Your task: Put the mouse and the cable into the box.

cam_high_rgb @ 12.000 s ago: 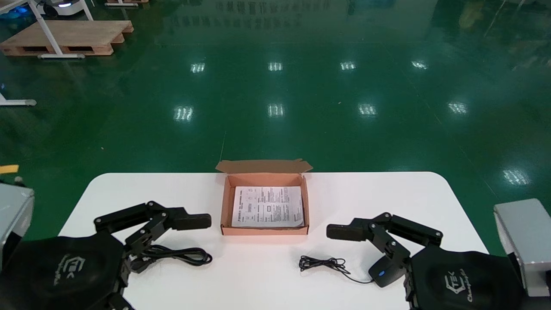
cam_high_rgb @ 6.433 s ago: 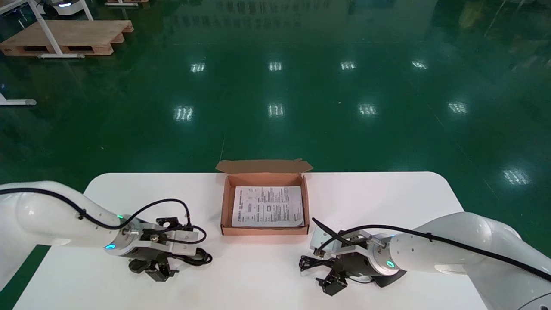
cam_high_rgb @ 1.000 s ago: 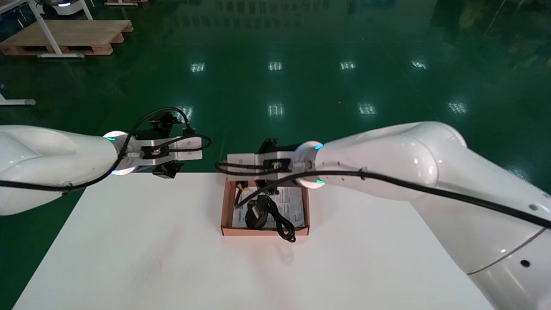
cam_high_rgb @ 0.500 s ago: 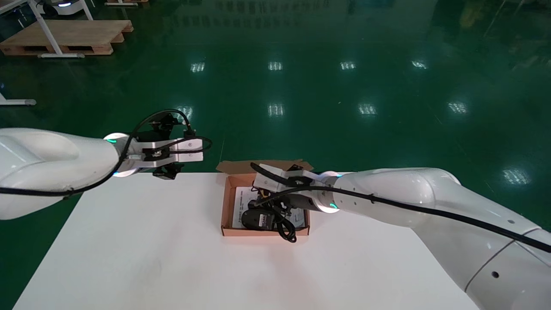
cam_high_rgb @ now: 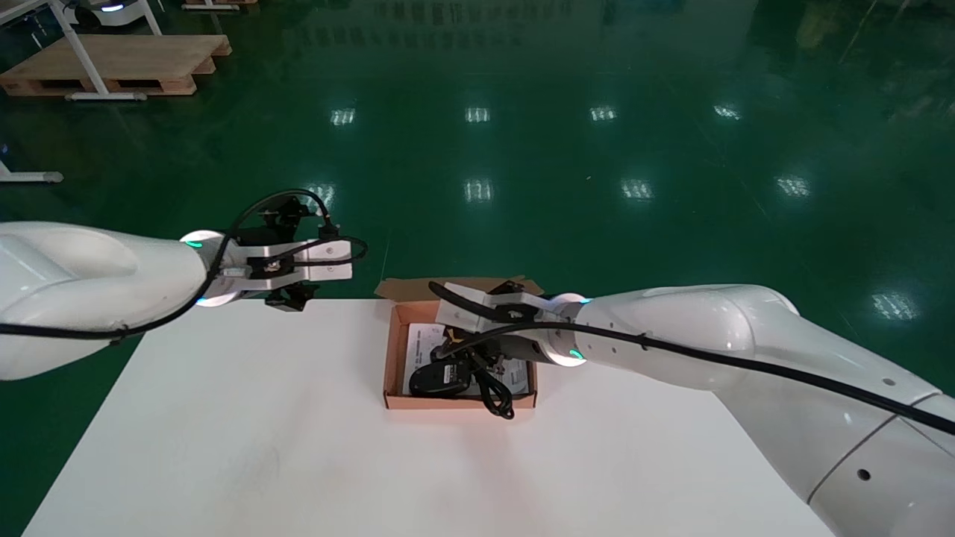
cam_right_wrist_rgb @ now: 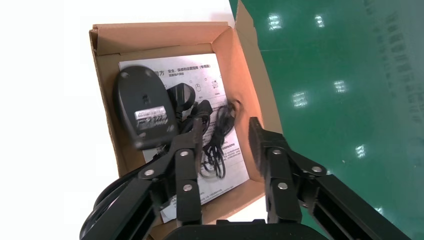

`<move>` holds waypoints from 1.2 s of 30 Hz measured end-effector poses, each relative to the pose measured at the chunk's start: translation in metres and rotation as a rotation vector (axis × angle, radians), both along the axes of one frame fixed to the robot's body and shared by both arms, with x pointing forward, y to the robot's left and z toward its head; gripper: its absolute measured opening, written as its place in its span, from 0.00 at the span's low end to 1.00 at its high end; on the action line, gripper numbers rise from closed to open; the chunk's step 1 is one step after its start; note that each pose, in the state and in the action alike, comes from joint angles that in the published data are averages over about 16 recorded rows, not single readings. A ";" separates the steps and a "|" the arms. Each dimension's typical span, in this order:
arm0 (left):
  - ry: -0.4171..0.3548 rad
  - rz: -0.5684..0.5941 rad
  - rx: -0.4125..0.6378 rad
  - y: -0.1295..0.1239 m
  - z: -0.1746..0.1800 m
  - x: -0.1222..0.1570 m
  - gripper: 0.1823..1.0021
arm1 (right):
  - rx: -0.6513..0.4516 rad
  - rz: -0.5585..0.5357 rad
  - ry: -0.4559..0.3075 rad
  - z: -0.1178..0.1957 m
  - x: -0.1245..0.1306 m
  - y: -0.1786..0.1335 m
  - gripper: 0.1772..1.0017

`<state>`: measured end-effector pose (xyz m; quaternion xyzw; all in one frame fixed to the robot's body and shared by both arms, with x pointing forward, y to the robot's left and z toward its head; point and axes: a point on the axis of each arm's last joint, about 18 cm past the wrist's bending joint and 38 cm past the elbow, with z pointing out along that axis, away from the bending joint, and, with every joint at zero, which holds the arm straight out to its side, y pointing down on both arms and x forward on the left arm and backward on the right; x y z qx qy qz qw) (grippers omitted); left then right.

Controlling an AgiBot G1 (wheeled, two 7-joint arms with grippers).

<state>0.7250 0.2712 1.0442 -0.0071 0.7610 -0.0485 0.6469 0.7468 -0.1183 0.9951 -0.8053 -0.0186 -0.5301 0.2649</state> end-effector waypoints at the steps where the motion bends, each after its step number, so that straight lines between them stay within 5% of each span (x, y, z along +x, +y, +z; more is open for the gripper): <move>1: 0.010 -0.002 -0.010 0.001 -0.002 -0.001 1.00 | 0.007 0.003 0.008 -0.001 -0.001 -0.001 0.22; 23: 0.404 -0.205 -0.443 0.010 -0.087 -0.050 1.00 | 0.358 0.173 0.311 -0.045 -0.057 -0.060 0.81; 36: 0.565 -0.447 -0.667 0.006 -0.101 -0.105 1.00 | 0.532 0.339 0.393 -0.043 -0.114 -0.102 0.97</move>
